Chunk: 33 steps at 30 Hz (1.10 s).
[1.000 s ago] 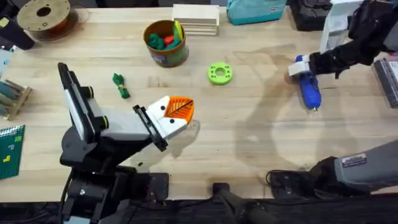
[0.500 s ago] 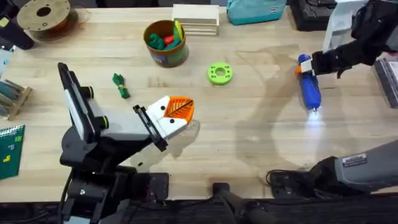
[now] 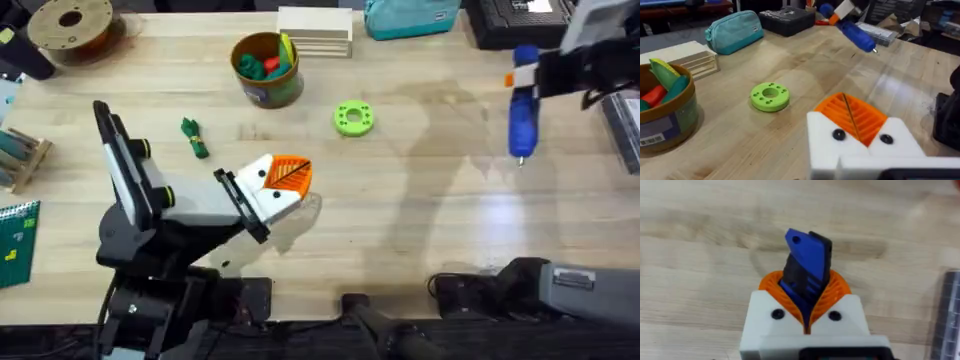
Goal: Pick up the gripper from the table and insert it into the empty holder that is missing its gripper. Then pick up a screw, insert it into the mounting hole, and use the screwdriver to tighten it. Finally, clean up the table by picking up the vegetable and placing it into the bucket.
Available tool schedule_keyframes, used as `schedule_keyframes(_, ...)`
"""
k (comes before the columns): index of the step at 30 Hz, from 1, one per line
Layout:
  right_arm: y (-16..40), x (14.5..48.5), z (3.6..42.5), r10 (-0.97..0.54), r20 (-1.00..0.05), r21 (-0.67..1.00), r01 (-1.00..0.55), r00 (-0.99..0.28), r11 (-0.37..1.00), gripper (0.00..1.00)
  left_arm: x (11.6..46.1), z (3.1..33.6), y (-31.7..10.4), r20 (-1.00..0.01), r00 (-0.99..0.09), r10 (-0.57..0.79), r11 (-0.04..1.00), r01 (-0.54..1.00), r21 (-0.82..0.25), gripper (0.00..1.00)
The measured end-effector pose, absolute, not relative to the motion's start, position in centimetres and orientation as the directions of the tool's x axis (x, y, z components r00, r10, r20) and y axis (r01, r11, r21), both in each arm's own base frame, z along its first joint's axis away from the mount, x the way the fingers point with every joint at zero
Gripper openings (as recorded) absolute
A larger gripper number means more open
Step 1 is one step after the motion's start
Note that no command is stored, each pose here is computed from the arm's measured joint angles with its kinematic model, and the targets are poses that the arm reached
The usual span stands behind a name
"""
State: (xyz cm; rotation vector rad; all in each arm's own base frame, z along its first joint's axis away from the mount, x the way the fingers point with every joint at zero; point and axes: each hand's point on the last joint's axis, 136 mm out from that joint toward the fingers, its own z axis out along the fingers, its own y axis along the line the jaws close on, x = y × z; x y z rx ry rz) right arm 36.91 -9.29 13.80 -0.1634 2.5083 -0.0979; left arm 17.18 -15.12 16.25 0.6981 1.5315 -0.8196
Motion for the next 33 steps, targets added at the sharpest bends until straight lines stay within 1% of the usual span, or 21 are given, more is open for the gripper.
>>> schedule_keyframes(4,-9.0,36.1,17.5,-0.158,-0.643,-0.144,-0.083,-0.749,0.986,0.032,17.2,16.2,-15.1,-0.993,-0.116,-0.023,0.571,0.814,-0.108,0.011)
schedule_keyframes(12,-8.4,34.0,23.6,-0.193,-0.745,-0.206,-0.055,-0.639,0.977,0.032,17.2,16.2,-15.1,-0.993,-0.116,-0.023,0.571,0.814,-0.108,0.011)
schedule_keyframes(18,-7.4,31.2,28.5,-0.201,-0.824,-0.232,-0.008,-0.53,0.973,0.032,17.2,16.2,-15.1,-0.993,-0.116,-0.023,0.571,0.814,-0.108,0.011)
schedule_keyframes(19,-6.9,29.6,30.5,-0.19,-0.863,-0.226,0.022,-0.468,0.974,0.032,17.2,16.2,-15.1,-0.993,-0.116,-0.023,0.571,0.814,-0.108,0.011)
schedule_keyframes(23,-5.2,27.7,31.2,-0.168,-0.91,-0.185,0.009,-0.379,0.983,0.032,17.2,16.2,-15.1,-0.993,-0.116,-0.023,0.571,0.814,-0.108,0.011)
schedule_keyframes(26,-3.3,27.3,31.5,-0.138,-0.954,-0.131,-0.043,-0.265,0.99,0.032,17.2,16.2,-15.1,-0.993,-0.116,-0.023,0.571,0.814,-0.108,0.011)
schedule_keyframes(29,-0.7,27.5,32.6,-0.092,-0.99,-0.075,-0.145,-0.111,0.987,0.032,17.2,16.2,-15.1,-0.993,-0.116,-0.023,0.571,0.814,-0.108,0.011)
schedule_keyframes(30,0.4,27.5,33.0,-0.069,-0.995,-0.055,-0.189,-0.065,0.98,0.032,17.2,16.2,-15.1,-0.993,-0.116,-0.023,0.571,0.814,-0.108,0.011)
schedule_keyframes(31,3.8,27.4,33.6,0.021,-1.0,0.017,-0.332,0.007,0.943,0.032,17.2,16.2,-15.1,-0.993,-0.116,-0.023,0.571,0.814,-0.108,0.011)
schedule_keyframes(33,6.3,27.3,33.2,0.073,-0.997,0.063,-0.43,0.008,0.901,0.032,17.2,16.2,-15.1,-0.993,-0.116,-0.023,0.571,0.814,-0.108,0.011)
